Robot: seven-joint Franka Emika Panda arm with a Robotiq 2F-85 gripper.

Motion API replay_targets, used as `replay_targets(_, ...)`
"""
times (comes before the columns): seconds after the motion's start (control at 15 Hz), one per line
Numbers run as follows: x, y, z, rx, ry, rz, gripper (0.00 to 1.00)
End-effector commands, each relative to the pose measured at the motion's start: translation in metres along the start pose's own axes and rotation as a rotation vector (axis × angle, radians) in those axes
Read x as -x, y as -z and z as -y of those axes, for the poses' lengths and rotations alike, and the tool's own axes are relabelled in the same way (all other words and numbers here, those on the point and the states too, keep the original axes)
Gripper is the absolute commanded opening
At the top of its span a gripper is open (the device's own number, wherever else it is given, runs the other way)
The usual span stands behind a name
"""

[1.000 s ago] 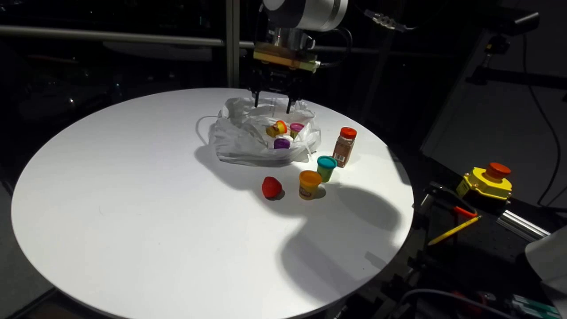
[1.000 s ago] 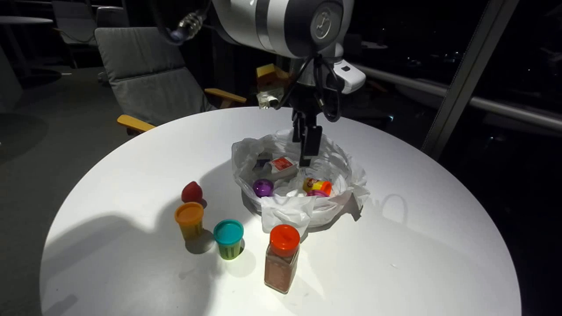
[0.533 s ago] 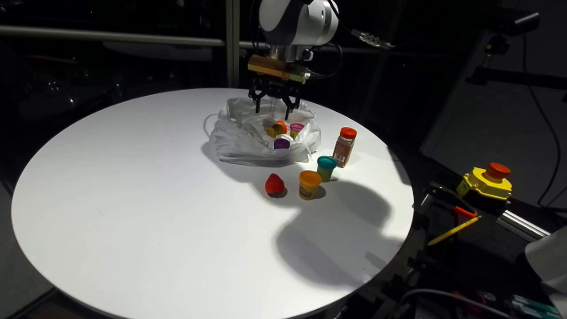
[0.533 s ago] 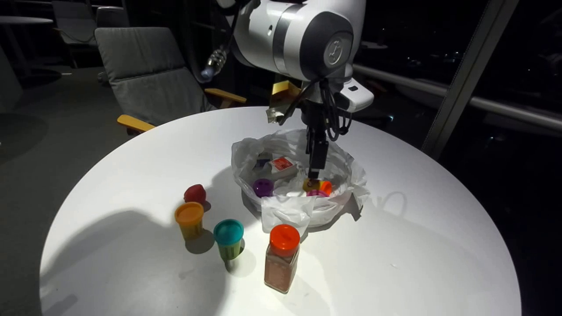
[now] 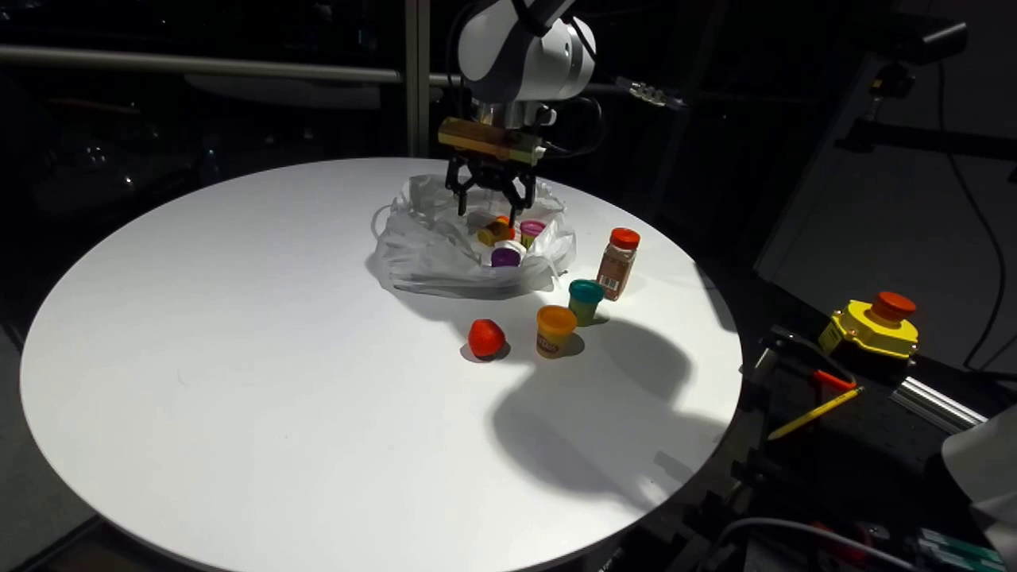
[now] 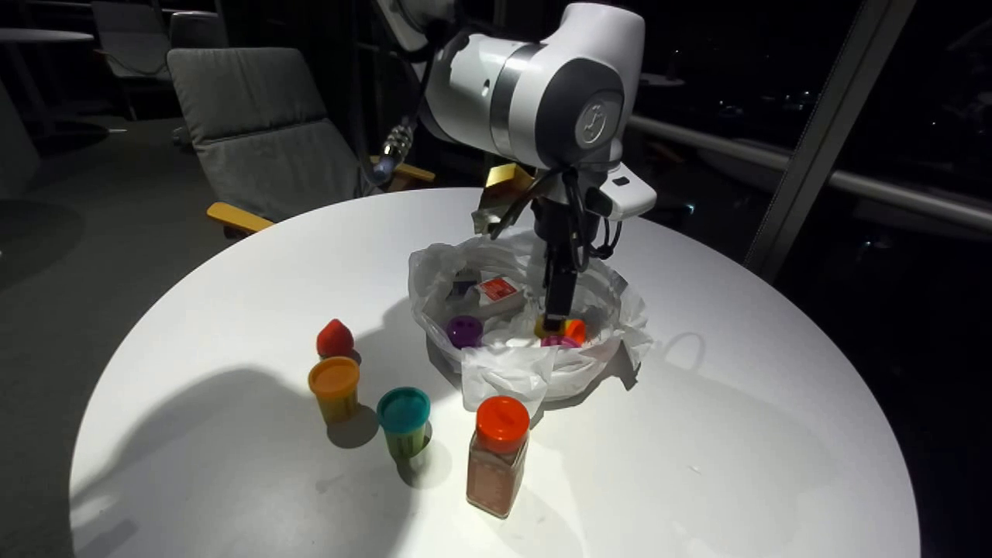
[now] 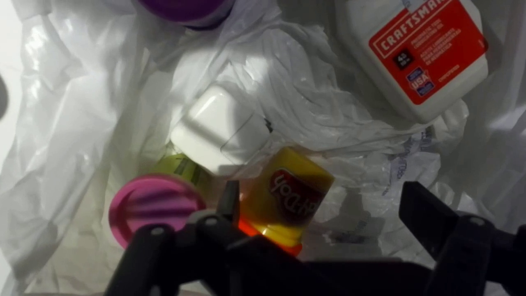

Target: Remove the containers and strawberry plush toy from the white plastic and place them on the table

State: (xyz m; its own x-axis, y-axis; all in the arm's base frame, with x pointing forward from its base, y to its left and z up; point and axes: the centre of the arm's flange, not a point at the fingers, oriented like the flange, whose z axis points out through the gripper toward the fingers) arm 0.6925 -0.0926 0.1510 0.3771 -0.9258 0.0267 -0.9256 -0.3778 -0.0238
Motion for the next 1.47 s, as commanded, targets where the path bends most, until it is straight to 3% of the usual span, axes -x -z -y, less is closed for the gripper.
replay_targets(0.0,-0.006,-0.005,0.012,0.014,-0.03,0.005,1.0)
replay_targets(0.07,-0.006,-0.007,0.011,0.023,-0.033,0.007,0.84)
replay_targets(0.13,-0.006,-0.009,0.01,0.035,-0.035,0.003,0.74)
replay_targets(0.67,-0.01,0.0,0.001,0.055,-0.06,-0.039,0.13)
replay_targets(0.8,-0.008,0.011,-0.004,0.047,-0.062,-0.055,0.1)
replay_targets(0.93,-0.006,0.025,-0.006,0.035,-0.054,-0.081,0.0)
replay_targets(1.27,0.006,0.043,-0.01,0.061,0.017,-0.132,0.0)
replay_targets(1.33,0.008,0.039,-0.01,0.068,0.046,-0.125,0.26)
replay_targets(1.4,0.01,0.036,-0.01,0.077,0.065,-0.13,0.27)
